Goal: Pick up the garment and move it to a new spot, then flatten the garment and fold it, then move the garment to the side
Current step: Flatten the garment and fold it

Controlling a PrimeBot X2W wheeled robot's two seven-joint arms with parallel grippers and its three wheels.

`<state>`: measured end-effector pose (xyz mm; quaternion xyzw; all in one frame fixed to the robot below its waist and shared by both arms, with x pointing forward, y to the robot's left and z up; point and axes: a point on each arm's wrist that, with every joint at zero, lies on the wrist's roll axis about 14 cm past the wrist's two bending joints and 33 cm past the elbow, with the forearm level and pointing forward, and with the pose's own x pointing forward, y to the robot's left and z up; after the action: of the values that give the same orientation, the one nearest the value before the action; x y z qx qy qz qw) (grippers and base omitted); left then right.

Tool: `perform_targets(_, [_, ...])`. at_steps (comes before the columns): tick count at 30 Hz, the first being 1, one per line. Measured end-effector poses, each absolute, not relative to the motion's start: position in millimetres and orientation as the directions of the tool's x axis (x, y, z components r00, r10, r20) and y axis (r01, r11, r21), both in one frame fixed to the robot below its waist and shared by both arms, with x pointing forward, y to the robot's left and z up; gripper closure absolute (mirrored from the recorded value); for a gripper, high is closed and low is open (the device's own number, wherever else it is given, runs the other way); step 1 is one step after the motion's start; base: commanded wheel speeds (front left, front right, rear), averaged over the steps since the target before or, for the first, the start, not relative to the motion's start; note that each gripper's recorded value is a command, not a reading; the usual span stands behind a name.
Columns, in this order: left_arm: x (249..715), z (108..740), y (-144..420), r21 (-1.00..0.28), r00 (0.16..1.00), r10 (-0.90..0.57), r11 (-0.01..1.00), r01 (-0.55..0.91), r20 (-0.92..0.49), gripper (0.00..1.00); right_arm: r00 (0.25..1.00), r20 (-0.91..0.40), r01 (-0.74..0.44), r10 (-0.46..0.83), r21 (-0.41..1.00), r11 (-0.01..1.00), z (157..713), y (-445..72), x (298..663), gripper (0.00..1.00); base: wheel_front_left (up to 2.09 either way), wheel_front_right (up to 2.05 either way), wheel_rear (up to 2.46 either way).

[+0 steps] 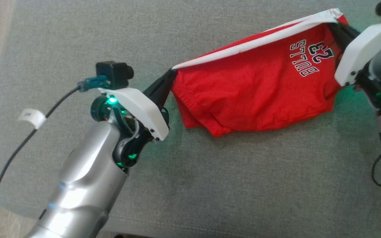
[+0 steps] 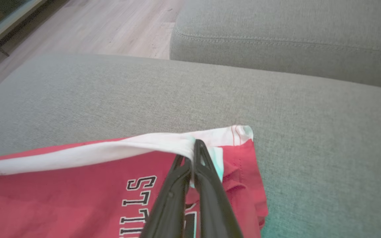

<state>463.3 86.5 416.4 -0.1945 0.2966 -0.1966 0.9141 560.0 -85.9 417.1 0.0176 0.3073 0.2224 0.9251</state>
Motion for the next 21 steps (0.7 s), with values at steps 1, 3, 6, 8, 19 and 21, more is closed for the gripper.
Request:
perform_targets(1, [462.8, 412.3, 85.2, -0.482, 0.743, -0.476, 0.844, 0.235, -0.471, 0.79, 0.708, -0.567, -0.398, 0.421, 0.172, 0.901, 410.7, -85.4, 559.7, 0.22, 0.00, 0.00, 0.00])
perform_targets(3, [461.4, 405.3, 79.3, -0.490, 0.728, -0.488, 0.838, 0.238, -0.482, 0.55, 0.706, -0.571, -0.393, 0.418, 0.174, 0.903, 400.6, -85.6, 558.7, 0.00, 0.00, 0.00, 0.00])
perform_targets(6, [462.0, 401.8, 72.4, -0.492, 0.725, -0.499, 0.834, 0.251, -0.475, 0.00, 0.732, -0.542, -0.387, 0.414, 0.170, 0.906, 396.0, -88.1, 557.8, 0.00, 0.00, 0.00, 0.00])
perform_targets(8, [465.3, 403.2, 73.0, -0.473, 0.746, -0.486, 0.842, 0.261, -0.454, 0.00, 0.761, -0.498, -0.389, 0.416, 0.162, 0.907, 400.5, -89.1, 558.4, 0.00, 0.00, 0.00, 0.00])
perform_targets(19, [475.9, 442.1, 117.4, -0.246, 0.961, -0.202, 0.957, 0.152, -0.189, 0.00, 0.921, -0.115, -0.367, 0.372, 0.061, 0.928, 480.0, -117.5, 550.0, 0.00, 0.00, 0.00, 0.00])
perform_targets(21, [474.4, 453.0, 124.1, -0.206, 0.977, -0.165, 0.969, 0.135, -0.137, 0.00, 0.934, -0.070, -0.348, 0.352, 0.055, 0.936, 489.7, -125.0, 538.6, 0.00, 0.00, 0.00, 0.00])
